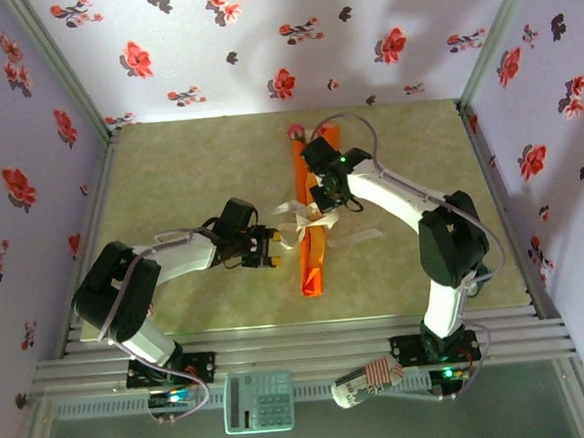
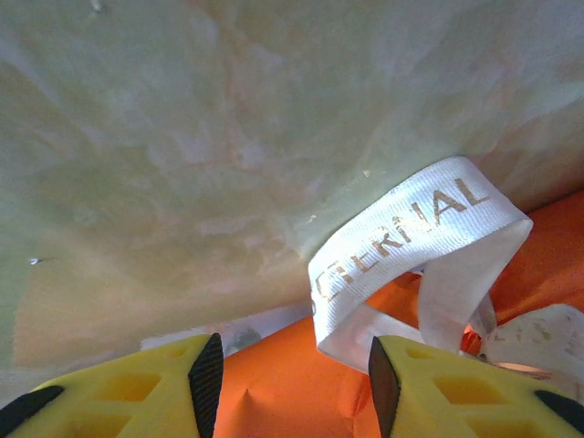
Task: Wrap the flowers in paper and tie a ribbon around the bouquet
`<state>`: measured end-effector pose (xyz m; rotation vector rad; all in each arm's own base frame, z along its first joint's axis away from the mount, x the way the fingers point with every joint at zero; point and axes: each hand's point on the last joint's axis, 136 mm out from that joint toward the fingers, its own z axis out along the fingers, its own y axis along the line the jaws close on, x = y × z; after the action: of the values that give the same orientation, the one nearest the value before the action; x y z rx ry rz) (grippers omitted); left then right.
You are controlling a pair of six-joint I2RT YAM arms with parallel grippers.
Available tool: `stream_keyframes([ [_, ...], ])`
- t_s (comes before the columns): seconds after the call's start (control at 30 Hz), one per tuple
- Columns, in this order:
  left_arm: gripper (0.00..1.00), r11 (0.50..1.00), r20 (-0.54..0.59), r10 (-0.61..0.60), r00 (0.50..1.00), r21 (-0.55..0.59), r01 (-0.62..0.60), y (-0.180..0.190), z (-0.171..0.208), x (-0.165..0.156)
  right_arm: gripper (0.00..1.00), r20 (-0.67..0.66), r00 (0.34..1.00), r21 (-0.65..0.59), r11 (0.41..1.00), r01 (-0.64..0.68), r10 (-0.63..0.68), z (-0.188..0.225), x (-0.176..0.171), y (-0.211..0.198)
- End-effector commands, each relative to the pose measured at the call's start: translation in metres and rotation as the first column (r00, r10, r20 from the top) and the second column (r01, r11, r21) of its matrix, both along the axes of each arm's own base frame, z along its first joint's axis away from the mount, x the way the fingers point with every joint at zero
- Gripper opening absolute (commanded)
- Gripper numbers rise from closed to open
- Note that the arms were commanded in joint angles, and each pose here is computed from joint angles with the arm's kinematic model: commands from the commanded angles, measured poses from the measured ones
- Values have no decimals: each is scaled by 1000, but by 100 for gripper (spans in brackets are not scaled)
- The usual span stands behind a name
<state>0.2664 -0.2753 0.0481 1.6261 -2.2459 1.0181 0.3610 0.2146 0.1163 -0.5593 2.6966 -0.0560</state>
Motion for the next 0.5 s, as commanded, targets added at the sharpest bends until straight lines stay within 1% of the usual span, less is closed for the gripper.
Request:
stream_keyframes([
  [0.0, 48, 999, 20, 25, 999, -24, -25, -8, 7, 10, 0, 4, 1000, 25, 999, 22, -22, 5, -4, -3],
  [0.13, 49, 997, 38, 62, 997, -40, -61, -10, 10, 18, 0, -1, 1000, 28, 999, 31, -31, 3, -6, -5],
  [0.23, 49, 996, 64, 81, 995, -51, -77, -12, 19, 27, 0, 3, 999, 32, 999, 41, -42, 3, -6, -7],
  [0.33, 49, 994, 55, 96, 994, -62, -92, -17, 26, 29, 0, -2, 999, 35, 998, 48, -48, 2, -7, -9],
  [0.4, 45, 992, 51, 113, 992, -68, -110, -22, 27, 28, 0, -7, 998, 43, 997, 58, -57, 0, -6, -10],
  [0.47, 41, 994, 33, 83, 996, -70, -81, -30, 27, 24, 0, -10, 998, 50, 997, 63, -63, 0, -7, -11],
])
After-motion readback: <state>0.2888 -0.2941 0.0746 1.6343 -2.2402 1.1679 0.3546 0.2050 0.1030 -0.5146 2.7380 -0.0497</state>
